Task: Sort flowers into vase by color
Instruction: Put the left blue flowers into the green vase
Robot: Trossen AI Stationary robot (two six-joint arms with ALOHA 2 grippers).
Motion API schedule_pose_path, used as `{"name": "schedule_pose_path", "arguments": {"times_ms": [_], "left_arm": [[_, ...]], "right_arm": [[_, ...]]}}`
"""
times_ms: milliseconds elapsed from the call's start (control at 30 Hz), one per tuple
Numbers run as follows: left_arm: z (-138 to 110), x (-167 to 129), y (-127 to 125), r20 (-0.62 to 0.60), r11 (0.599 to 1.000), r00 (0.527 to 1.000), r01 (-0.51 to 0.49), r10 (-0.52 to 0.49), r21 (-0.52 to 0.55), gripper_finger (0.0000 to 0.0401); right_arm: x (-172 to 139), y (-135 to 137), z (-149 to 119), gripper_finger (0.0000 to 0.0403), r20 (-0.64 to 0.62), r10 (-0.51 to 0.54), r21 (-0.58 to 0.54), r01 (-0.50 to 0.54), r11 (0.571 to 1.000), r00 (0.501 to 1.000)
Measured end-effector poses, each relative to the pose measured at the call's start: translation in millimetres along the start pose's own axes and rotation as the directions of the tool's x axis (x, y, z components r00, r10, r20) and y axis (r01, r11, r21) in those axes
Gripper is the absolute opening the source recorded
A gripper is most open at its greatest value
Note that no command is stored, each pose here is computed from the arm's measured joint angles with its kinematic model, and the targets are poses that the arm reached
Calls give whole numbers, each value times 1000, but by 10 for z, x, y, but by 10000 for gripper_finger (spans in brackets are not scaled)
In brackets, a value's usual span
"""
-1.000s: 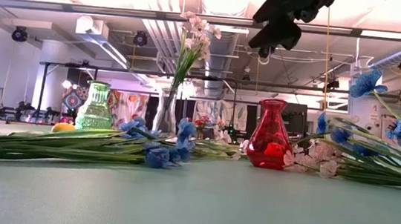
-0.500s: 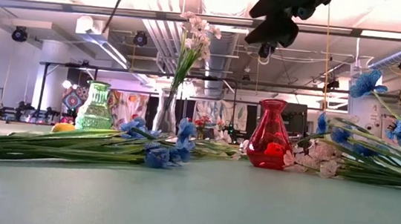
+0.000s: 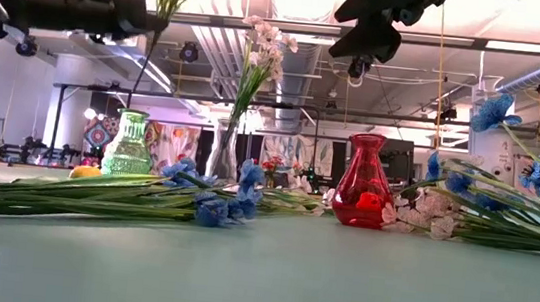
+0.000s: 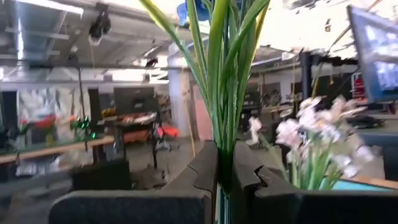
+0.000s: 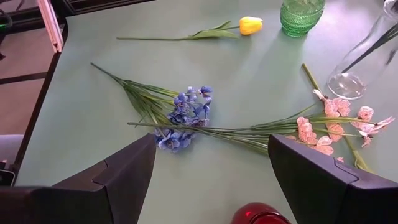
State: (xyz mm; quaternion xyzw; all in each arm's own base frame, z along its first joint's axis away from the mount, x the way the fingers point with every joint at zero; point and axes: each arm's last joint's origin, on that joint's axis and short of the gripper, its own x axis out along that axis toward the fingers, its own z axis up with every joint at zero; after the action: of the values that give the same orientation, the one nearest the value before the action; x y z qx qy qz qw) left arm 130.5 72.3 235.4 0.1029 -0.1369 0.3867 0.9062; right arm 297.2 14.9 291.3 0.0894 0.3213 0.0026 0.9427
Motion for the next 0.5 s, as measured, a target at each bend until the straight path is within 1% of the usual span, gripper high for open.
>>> {"name": "schedule_pose_path", "arguments": {"times_ms": [100, 233, 333, 500], "left_arm": [[-41, 23, 13, -23, 1000, 1000, -13, 13, -2, 0], [-97, 45, 5, -54, 999, 998, -15, 13, -37, 0], [-151, 54, -6, -79, 999, 997, -13, 10, -33, 0], [-165, 82, 9, -67, 999, 997, -30, 29, -23, 0]], "right_arm": [[0, 0, 0, 302, 0, 0, -5, 0, 1000, 1000], [0, 0, 1, 302, 1, 0, -8, 0, 1000, 1000], [0, 1, 3, 302, 3, 1, -12, 0, 1000, 1000], [0, 0, 3, 302, 3, 1, -13, 0, 1000, 1000]]}}
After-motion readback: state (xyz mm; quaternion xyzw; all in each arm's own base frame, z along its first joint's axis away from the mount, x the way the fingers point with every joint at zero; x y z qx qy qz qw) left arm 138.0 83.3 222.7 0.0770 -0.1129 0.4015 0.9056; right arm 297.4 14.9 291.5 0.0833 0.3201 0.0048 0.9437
